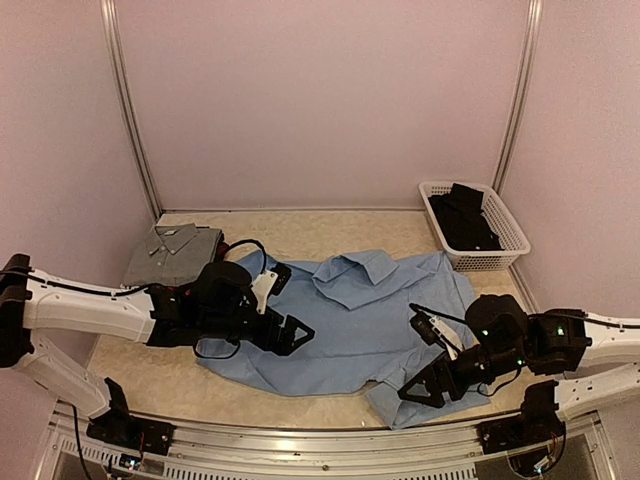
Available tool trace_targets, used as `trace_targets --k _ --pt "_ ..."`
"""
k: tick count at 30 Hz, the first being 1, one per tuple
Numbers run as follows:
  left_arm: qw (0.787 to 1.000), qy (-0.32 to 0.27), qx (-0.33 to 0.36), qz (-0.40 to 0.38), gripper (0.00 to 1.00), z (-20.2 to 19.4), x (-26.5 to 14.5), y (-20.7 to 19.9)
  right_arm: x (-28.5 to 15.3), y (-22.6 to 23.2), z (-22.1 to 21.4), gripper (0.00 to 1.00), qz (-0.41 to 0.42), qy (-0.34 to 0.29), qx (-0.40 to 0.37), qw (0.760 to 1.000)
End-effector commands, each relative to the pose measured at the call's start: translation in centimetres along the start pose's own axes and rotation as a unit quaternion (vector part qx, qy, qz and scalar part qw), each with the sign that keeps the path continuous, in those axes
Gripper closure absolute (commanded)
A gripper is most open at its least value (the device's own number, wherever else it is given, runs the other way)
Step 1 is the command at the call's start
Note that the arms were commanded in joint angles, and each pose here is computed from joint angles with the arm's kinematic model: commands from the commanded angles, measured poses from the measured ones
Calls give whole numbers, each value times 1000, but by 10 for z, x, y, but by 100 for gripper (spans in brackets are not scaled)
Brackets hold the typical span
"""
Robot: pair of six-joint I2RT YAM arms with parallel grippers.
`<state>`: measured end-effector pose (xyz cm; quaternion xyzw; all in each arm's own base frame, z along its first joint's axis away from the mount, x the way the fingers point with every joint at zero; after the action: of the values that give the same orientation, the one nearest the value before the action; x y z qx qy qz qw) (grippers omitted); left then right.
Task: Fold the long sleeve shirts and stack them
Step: Adjust the sleeve at the center of the board.
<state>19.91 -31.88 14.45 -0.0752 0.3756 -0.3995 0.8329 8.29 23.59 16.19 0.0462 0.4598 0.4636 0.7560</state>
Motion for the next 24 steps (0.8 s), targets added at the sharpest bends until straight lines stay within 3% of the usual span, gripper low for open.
trace_targets --k 1,6,9,14,18,23,24 --pt "1000 -25 -6 6 4 17 11 -5 21 11 -27 25 -20 28 6 999" --pt "1000 -12 -13 13 4 10 20 -3 47 8 -47 26 -78 78 -21 994" --pt "1000 -12 -15 14 4 7 19 -4 58 5 -43 29 -99 75 -26 992" --pt "1000 -15 -15 13 4 5 13 -4 65 6 -29 43 -123 57 -41 990" --pt "999 -22 -8 28 4 7 11 0 75 24 -18 58 -84 46 -65 993" --pt "999 -27 0 39 3 9 8 2 73 22 -10 100 -129 67 -74 987" --pt "999 -29 1 41 2 10 7 3 68 21 -8 100 -147 74 -76 983"
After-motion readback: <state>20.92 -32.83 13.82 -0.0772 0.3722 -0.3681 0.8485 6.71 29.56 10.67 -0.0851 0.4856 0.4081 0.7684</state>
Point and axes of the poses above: each gripper's point midway between its finger pads, its own x axis out along the fingers, its own y axis along the line the jaws close on, z = x × y, the point moved 3 cm from there along -x, back along the fingers, and after that the axes turned 4 degrees about -x, right-handed, at the moved point
